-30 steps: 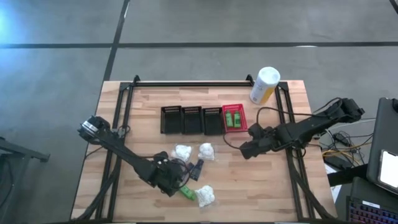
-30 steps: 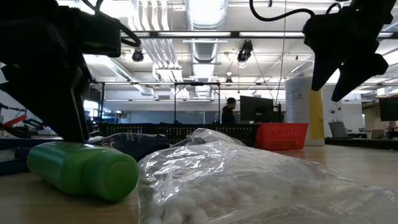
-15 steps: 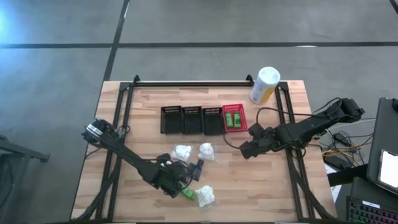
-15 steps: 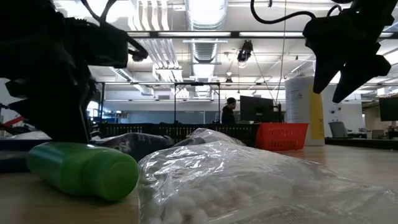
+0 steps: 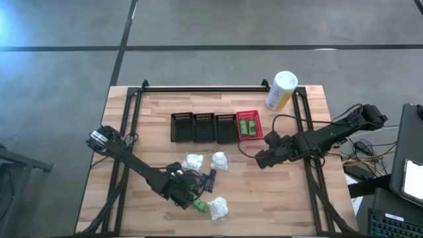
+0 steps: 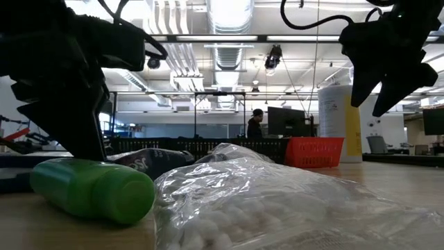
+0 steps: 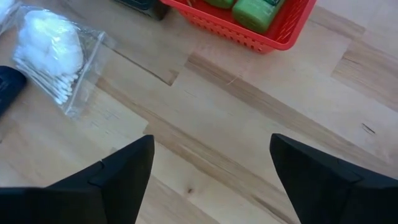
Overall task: Pick & Place Travel size toiletries
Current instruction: Put the blue razor into the left black bin
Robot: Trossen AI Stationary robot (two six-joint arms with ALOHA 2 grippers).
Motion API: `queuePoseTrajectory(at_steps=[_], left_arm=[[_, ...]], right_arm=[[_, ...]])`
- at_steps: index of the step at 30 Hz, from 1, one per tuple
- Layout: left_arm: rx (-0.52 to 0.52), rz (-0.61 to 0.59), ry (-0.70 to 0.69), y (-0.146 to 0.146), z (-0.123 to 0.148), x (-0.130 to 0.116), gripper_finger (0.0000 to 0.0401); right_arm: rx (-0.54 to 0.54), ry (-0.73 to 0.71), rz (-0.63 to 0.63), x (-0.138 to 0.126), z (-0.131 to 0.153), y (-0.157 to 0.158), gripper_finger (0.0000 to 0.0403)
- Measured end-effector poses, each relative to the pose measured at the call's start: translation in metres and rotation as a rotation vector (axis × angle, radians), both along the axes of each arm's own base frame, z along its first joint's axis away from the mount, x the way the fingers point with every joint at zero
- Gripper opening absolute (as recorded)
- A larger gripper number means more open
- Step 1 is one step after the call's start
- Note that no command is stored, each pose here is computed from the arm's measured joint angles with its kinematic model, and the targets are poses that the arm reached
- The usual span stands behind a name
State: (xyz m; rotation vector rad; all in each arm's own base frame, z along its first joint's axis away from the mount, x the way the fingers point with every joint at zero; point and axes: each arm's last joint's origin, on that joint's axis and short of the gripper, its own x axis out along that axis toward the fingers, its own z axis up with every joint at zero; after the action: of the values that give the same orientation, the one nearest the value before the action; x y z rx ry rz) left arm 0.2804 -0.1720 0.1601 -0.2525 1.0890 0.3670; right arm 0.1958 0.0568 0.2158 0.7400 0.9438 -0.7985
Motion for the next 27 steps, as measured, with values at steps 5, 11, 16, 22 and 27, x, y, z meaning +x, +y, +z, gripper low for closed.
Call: queuePoseTrajectory(at_steps=[5, 11, 16, 22, 27], left_arm=[[-0.032, 0.002, -0.039, 0.001, 0.014, 0.0, 0.0032], [-0.041, 0.026, -0.144, 0.008, 0.043, -0.005, 0.0035], [-0.018, 0.213, -0.283, 0.028, 0.07, -0.016, 0.0035], [-0.054, 0.731, -0.534, 0.082, 0.097, -0.033, 0.0035], [0.011, 0.899, -0.586, 0.132, 0.1, -0.04, 0.0035]], right_arm=[[0.0, 0.0, 0.001, 0.0, 0.0, 0.0, 0.033], [-0.001, 0.002, 0.004, 0.0, 0.0, 0.0, 0.0339], [-0.001, 0.002, 0.004, 0.0, 0.0, 0.0, 0.0343], [0.01, -0.012, -0.042, 0.0, 0.0, 0.0, 0.0332], [-0.002, -0.021, -0.06, 0.0, 0.0, -0.001, 0.0318]])
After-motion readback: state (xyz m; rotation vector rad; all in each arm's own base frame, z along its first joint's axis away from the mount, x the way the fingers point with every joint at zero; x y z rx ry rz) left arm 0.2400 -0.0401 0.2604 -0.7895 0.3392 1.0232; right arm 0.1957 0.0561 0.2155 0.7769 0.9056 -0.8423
